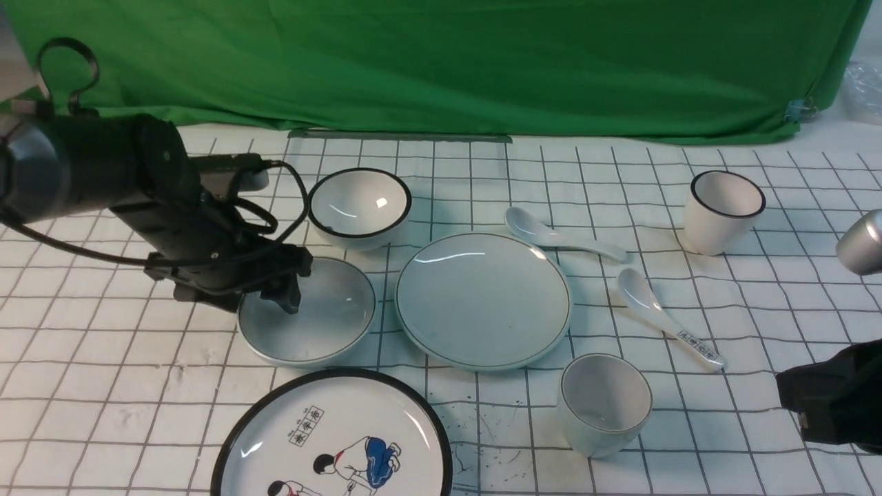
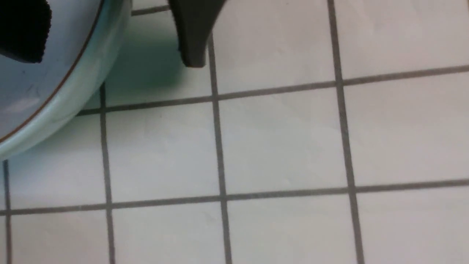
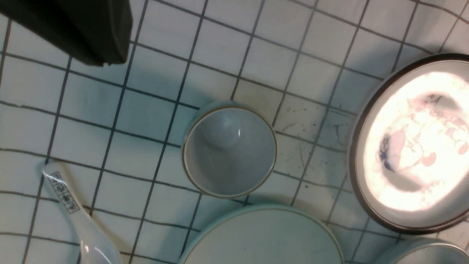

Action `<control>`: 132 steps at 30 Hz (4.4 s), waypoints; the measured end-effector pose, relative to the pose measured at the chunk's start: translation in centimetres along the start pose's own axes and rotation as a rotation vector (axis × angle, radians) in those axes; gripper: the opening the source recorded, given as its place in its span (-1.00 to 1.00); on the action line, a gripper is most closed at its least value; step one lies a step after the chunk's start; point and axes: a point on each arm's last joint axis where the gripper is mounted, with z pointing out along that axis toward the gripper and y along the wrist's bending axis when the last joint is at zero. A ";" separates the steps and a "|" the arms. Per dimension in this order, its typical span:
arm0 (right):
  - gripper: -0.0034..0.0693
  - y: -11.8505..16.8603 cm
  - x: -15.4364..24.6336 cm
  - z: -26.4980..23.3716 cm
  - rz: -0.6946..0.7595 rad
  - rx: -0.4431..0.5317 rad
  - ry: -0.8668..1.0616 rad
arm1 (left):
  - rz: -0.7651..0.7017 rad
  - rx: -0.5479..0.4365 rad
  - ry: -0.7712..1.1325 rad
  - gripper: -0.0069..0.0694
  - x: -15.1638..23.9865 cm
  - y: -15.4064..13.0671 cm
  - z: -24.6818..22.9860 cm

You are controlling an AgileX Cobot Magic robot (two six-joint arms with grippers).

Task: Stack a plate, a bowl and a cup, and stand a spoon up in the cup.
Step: Use the left arm to grab a blue rice bowl, then use the left arm to put the blue rice bowl into the blue large plate in the middle, then use the right arm to grab a blue teacup, then use the right arm to put the blue teacup into the blue rice bowl in the middle, then use the right arm to grab a blue soup spoon

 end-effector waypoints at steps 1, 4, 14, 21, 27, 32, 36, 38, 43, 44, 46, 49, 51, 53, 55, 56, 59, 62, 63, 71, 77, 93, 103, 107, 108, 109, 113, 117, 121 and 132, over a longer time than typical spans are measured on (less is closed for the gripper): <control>-0.80 0.0 0.0 0.0 0.000 0.000 0.000 | -0.010 -0.001 0.006 0.25 0.0 0.0 0.2; -0.78 0.0 0.0 0.0 0.000 -0.001 -0.005 | -0.062 -0.001 0.011 -0.16 0.1 0.1 0.4; -0.75 0.0 -0.1 0.0 -0.002 0.000 -0.007 | -0.138 0.032 -0.007 -0.71 0.0 -0.6 -2.4; -0.74 0.0 -0.1 0.0 -0.001 -0.001 -0.007 | -0.141 0.206 -0.124 -0.71 -0.3 -3.2 -7.4; -0.72 0.0 -0.1 0.0 0.000 -0.001 -0.007 | -0.002 0.271 -0.169 -0.71 -1.4 -8.8 -5.9; -0.71 0.0 -0.1 0.0 -0.003 0.002 -0.007 | 0.052 0.299 -0.124 -0.71 -3.1 -12.6 -2.0; -0.70 0.0 -0.1 0.0 -0.017 0.004 -0.007 | 0.066 0.297 -0.079 -0.71 -3.9 -13.7 1.1; -0.69 0.0 0.0 0.0 -0.034 0.005 -0.005 | 0.064 0.290 -0.065 -0.71 -4.0 -13.7 2.0; -0.69 0.0 0.0 0.0 -0.050 0.006 0.003 | 0.067 0.279 -0.052 -0.71 -4.0 -13.7 2.4; -0.68 0.0 0.0 0.0 -0.051 0.006 0.002 | 0.071 0.275 -0.046 -0.70 -4.0 -13.6 2.4; -0.68 0.0 -0.2 -0.1 -0.052 0.006 0.012 | 0.086 0.261 -0.031 -0.68 -3.9 -13.5 2.5; -0.68 0.2 -1.0 -0.1 -0.053 0.010 0.048 | 0.097 0.252 -0.018 -0.54 -3.8 -13.4 2.5; -0.65 0.4 -2.1 0.0 -0.054 0.015 0.093 | 0.099 0.247 -0.008 -0.35 -3.7 -13.4 2.4; -0.61 0.6 -2.8 0.3 -0.056 0.020 0.133 | 0.099 0.244 0.012 -0.20 -3.5 -13.4 2.4; -0.48 0.7 -3.8 1.1 -0.057 0.027 0.186 | 0.110 0.229 0.044 -0.02 -3.3 -13.3 1.8; -0.38 0.8 -4.5 1.9 -0.057 0.032 0.212 | 0.123 0.209 0.056 0.05 -3.1 -13.1 1.2; -0.04 1.0 -5.8 3.9 -0.053 0.040 0.258 | 0.172 0.166 0.061 0.09 -2.9 -12.7 -1.4; 0.27 1.0 -7.2 6.6 -0.055 0.047 0.297 | 0.230 0.136 0.054 -0.16 -2.6 -12.5 -5.7; 0.34 1.0 -7.6 7.4 -0.060 0.048 0.305 | 0.243 0.136 0.046 -0.27 -2.4 -12.4 -6.8; 0.46 0.7 -8.2 15.2 -0.053 0.067 0.476 | 0.275 0.153 -0.038 -0.82 2.6 -10.8 -13.7; 0.32 0.3 -7.0 18.9 -0.036 0.075 0.583 | 0.251 0.160 -0.129 -0.82 9.8 -8.0 -16.5; -0.67 3.8 -16.1 14.5 -0.106 -0.036 0.315 | 0.188 0.270 -0.320 -0.82 19.1 -5.1 -20.0; -0.67 5.9 -18.4 22.4 -0.129 -0.067 0.387 | 0.182 0.283 -0.367 -0.82 19.4 -5.0 -20.8; -0.67 5.6 -17.7 25.3 -0.127 -0.055 0.436 | 0.181 0.283 -0.366 -0.82 19.4 -5.0 -20.8; -0.66 5.6 -17.6 25.6 -0.126 -0.053 0.442 | 0.181 0.283 -0.366 -0.82 19.4 -5.0 -20.8; -0.64 5.5 -17.5 25.8 -0.126 -0.051 0.441 | 0.181 0.283 -0.366 -0.82 19.4 -5.0 -20.8; -0.49 5.5 -17.6 25.9 -0.126 -0.050 0.428 | 0.181 0.282 -0.365 -0.82 19.4 -5.0 -20.8; -0.26 5.5 -17.7 25.8 -0.127 -0.050 0.423 | 0.181 0.282 -0.365 -0.82 19.4 -5.0 -20.8; -0.15 5.4 -18.2 25.2 -0.159 -0.030 0.426 | 0.181 0.283 -0.366 -0.82 19.4 -5.0 -20.8; -0.10 0.2 -22.8 20.7 -0.343 0.160 0.293 | 0.189 0.270 -0.368 -0.82 19.4 -4.9 -20.7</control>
